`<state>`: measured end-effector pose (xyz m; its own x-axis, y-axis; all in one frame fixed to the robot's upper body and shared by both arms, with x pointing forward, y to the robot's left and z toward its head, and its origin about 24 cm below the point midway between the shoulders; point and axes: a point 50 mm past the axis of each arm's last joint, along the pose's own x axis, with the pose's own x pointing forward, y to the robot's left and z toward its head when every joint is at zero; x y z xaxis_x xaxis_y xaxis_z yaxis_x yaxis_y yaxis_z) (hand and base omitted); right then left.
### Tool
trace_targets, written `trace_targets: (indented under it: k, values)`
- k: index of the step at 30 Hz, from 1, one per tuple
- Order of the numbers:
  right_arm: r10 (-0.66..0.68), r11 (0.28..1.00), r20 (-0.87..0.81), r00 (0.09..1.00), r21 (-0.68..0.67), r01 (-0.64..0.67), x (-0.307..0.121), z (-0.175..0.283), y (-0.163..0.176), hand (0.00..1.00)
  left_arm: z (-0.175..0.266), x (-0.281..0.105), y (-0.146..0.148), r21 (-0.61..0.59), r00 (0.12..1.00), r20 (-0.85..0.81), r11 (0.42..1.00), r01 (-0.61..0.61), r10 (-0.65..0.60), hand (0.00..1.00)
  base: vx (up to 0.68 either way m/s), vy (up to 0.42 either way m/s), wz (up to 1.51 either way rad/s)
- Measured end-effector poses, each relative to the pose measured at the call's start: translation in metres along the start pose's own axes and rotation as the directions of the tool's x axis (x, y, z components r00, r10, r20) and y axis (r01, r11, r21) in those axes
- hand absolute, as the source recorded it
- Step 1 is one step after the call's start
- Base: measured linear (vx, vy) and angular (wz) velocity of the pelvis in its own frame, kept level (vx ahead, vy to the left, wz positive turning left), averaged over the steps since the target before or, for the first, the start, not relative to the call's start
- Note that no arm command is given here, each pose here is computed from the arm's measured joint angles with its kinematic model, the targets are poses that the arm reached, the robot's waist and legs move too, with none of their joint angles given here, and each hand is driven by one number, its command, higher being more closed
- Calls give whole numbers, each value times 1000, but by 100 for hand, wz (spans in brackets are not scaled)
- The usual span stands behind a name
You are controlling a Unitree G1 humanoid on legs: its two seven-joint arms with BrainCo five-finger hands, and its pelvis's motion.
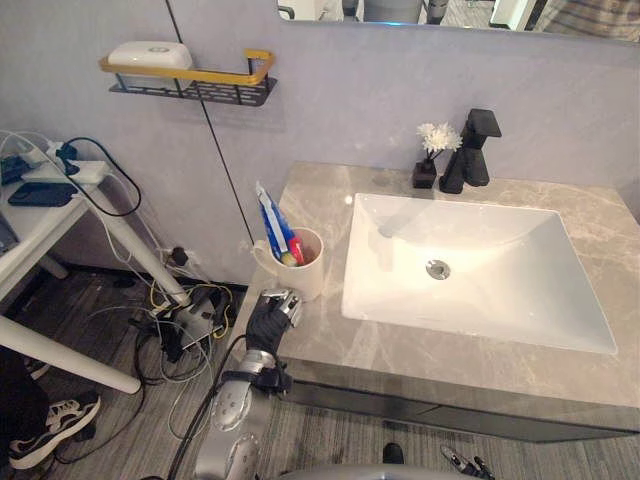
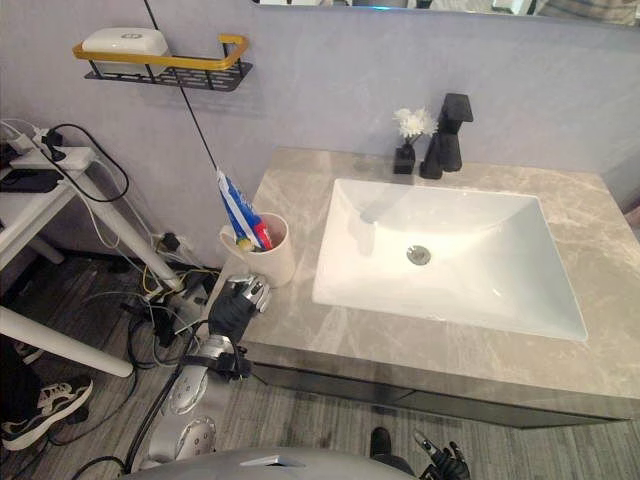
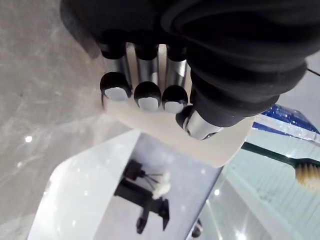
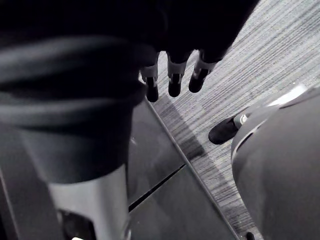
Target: Organize washtable
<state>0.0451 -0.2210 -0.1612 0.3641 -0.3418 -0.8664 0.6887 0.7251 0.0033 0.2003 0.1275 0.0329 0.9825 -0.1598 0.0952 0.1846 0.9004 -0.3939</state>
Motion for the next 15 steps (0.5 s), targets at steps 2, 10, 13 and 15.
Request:
trace_targets:
  k: [2,10,13,15]
  values:
    - [2,1000,-2,1000,3,-2,0,-1,1,0,-3,0,-2,-4,1000,-12,1000,8,-8,100,8,3,-4]
    - [24,1000,22,999,10,-24,-1,3,7,0,-6,2,-4,-3,999,-22,999,34,-34,100,1,0,-1]
    - [44,999,32,999,8,-44,-1,6,12,0,-6,6,-4,3,999,-20,1000,30,-30,100,-1,3,-10]
    - [57,998,33,998,-11,-57,-2,6,15,0,-6,9,-4,24,1000,-18,999,26,-26,100,0,3,-9]
